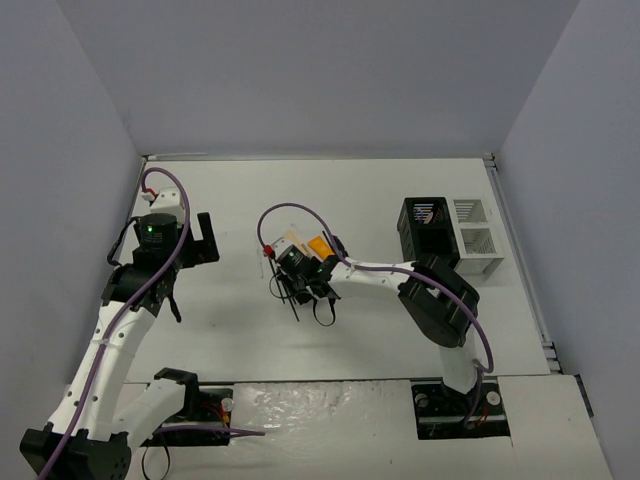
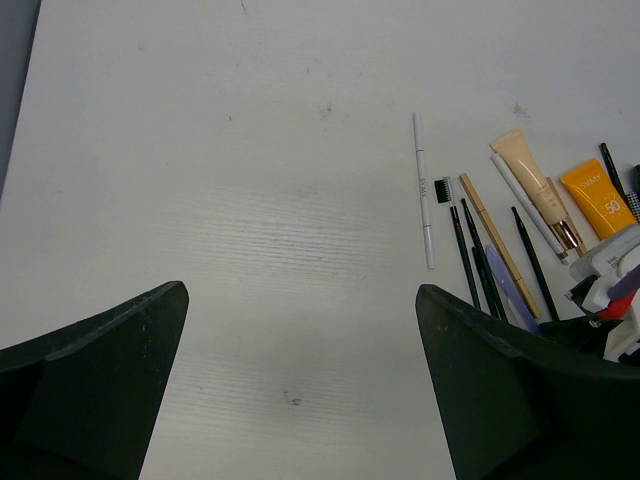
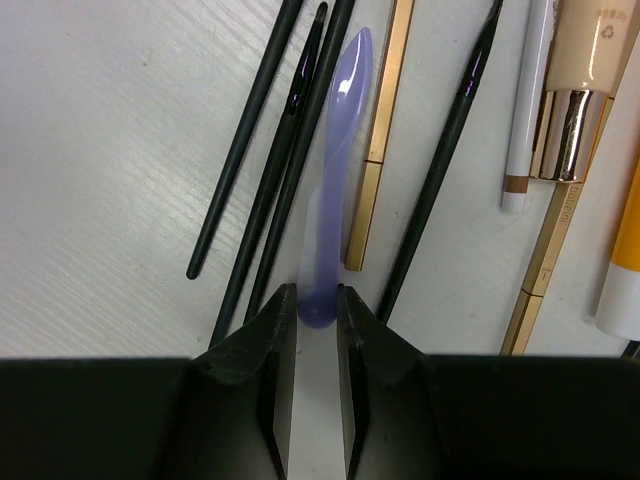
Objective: Organize the makeup
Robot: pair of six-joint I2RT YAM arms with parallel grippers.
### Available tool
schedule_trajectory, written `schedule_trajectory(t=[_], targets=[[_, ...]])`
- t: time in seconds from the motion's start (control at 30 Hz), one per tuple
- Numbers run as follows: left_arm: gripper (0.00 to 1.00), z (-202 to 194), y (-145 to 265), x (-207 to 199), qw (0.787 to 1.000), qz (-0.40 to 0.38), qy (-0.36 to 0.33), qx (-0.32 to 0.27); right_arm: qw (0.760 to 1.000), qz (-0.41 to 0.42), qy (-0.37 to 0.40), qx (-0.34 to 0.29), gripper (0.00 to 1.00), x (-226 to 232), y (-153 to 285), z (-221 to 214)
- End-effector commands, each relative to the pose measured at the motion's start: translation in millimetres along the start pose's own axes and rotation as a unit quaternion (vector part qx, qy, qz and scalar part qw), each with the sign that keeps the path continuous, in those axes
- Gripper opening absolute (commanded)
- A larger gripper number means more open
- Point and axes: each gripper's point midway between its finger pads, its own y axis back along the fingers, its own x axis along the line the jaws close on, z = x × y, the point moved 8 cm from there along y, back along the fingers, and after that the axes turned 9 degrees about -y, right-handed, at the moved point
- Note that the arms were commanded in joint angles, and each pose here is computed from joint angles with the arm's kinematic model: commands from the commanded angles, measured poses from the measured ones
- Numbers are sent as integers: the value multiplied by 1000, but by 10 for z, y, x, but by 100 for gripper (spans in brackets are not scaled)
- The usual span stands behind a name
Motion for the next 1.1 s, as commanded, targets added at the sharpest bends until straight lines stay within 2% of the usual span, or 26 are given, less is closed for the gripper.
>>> schedule_trajectory(t=[0.0, 0.33, 0.6, 0.8, 1.07], targets=[[97, 138, 24, 13, 999, 2, 15, -35, 1000, 4, -14, -6, 4, -10, 171, 2], [97, 141, 6, 8, 999, 0, 15, -32, 998, 13, -34, 59, 6, -30, 602, -526], [97, 140, -6, 5, 999, -1, 15, -30, 991, 25, -23, 126, 11, 109, 687, -936], [97, 136, -9, 4, 999, -1, 15, -28, 993, 8, -24, 117, 31, 111, 673, -860], [97, 137, -5, 6, 999, -1, 16, -29, 994, -6, -14, 111, 34, 154, 535, -678]])
